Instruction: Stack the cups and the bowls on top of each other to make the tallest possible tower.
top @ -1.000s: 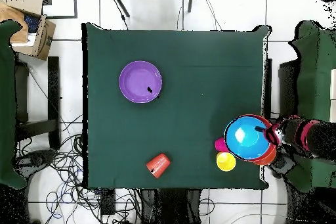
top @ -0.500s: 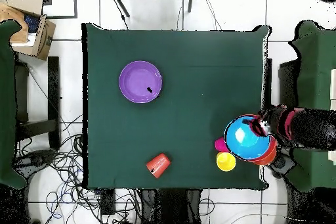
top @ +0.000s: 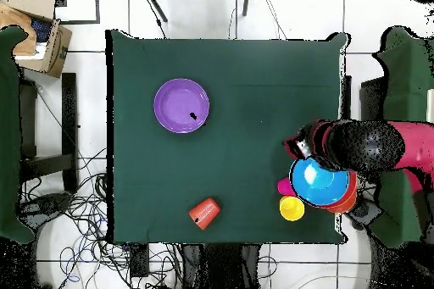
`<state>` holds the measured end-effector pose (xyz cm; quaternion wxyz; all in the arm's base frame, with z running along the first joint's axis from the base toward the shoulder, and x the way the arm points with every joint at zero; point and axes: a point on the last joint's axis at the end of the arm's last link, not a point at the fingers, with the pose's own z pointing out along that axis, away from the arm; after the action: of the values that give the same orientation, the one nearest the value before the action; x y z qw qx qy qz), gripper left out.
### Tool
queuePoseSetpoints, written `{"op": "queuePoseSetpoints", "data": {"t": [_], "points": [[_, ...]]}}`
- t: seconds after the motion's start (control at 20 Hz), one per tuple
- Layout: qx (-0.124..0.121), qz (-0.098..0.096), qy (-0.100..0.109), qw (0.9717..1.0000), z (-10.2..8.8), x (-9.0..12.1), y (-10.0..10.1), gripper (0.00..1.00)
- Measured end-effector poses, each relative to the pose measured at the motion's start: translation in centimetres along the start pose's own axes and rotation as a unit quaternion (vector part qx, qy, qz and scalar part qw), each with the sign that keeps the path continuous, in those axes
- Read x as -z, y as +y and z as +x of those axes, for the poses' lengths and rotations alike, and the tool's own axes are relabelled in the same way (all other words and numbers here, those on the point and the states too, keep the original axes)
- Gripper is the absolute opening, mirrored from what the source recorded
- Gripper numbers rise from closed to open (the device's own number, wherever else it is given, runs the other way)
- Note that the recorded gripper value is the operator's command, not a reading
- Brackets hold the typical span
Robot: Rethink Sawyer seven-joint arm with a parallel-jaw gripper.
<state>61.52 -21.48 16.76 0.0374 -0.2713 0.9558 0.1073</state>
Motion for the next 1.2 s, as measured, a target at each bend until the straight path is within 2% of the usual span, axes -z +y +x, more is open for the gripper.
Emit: {"op": "queuePoseSetpoints", "data": {"t": [0.05,0.2,0.45,0.7,0.8,0.85,1.0,1.05,1.2], "points": [[-0.006,0.007,-0.005,0.9999,-1.4,-0.9,0.7,1.0],[-0.02,0.016,-0.009,0.9996,-3.1,-1.9,1.3,1.0],[-0.061,0.034,-0.012,0.9975,-6.6,-3.5,2.6,1.0],[-0.115,0.053,-0.02,0.9917,-11.0,-4.8,4.6,1.0],[-0.126,0.058,-0.022,0.9902,-11.9,-5.0,5.0,1.0],[-0.138,0.063,-0.024,0.9881,-12.8,-5.3,5.3,1.0],[-0.154,0.07,-0.028,0.9852,-14.2,-5.8,5.7,1.0],[-0.168,0.074,-0.031,0.9825,-15.5,-6.4,6.0,1.0],[-0.178,0.077,-0.032,0.9804,-16.5,-6.9,6.1,1.0]]}}
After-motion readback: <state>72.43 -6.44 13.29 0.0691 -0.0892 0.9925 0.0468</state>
